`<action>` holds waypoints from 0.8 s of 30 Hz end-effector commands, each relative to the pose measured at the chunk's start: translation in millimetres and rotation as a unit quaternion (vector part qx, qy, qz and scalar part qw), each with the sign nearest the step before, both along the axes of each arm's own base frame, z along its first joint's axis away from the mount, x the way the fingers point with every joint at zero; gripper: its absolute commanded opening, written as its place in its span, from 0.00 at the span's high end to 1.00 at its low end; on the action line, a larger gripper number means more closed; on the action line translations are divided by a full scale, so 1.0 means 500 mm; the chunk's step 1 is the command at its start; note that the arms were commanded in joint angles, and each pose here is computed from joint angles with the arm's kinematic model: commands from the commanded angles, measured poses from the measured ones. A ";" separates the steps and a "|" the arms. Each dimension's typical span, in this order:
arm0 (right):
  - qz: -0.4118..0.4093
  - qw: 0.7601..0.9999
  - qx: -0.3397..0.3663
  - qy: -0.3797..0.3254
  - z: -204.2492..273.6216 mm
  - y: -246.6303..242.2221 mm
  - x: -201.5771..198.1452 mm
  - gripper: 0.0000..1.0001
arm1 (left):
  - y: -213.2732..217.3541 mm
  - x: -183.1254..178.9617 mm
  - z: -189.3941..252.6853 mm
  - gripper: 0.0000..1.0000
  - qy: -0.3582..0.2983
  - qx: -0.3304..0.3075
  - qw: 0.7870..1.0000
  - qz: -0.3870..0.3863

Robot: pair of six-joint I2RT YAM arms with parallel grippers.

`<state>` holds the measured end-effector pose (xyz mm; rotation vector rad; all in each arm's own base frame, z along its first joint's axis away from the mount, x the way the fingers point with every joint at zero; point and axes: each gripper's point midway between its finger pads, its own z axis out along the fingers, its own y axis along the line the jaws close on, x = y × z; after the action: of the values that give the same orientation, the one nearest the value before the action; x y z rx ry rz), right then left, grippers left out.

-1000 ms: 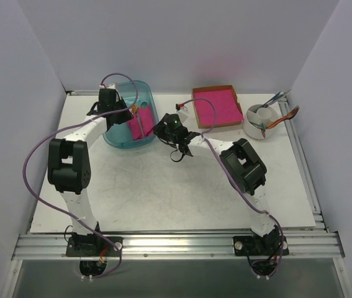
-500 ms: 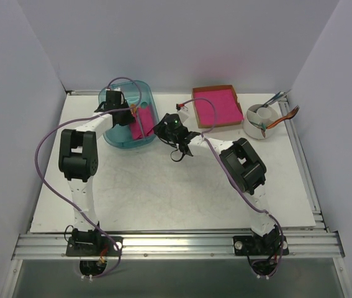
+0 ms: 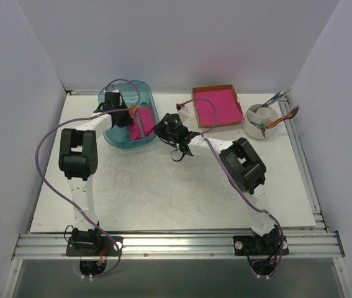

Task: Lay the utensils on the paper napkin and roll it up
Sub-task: Place the utensils in the bin.

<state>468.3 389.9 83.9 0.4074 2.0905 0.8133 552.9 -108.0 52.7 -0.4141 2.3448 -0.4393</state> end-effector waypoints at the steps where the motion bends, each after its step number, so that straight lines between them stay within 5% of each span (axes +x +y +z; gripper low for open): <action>1: -0.010 1.000 -0.018 -0.018 0.010 -0.012 0.021 0.82 | 0.006 0.004 -0.022 0.94 0.002 0.002 1.000 -0.001; 11: -0.014 1.000 -0.020 -0.020 0.012 -0.017 0.025 0.81 | -0.003 0.000 -0.041 0.97 0.007 -0.006 1.000 -0.009; 24: -0.019 0.999 -0.022 -0.025 0.017 -0.019 0.036 0.75 | -0.006 0.049 0.136 0.84 -0.063 -0.007 0.998 -0.012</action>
<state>471.1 388.2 84.6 0.4114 2.0872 0.8105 568.1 -112.3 73.1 -0.3899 2.3086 -0.4637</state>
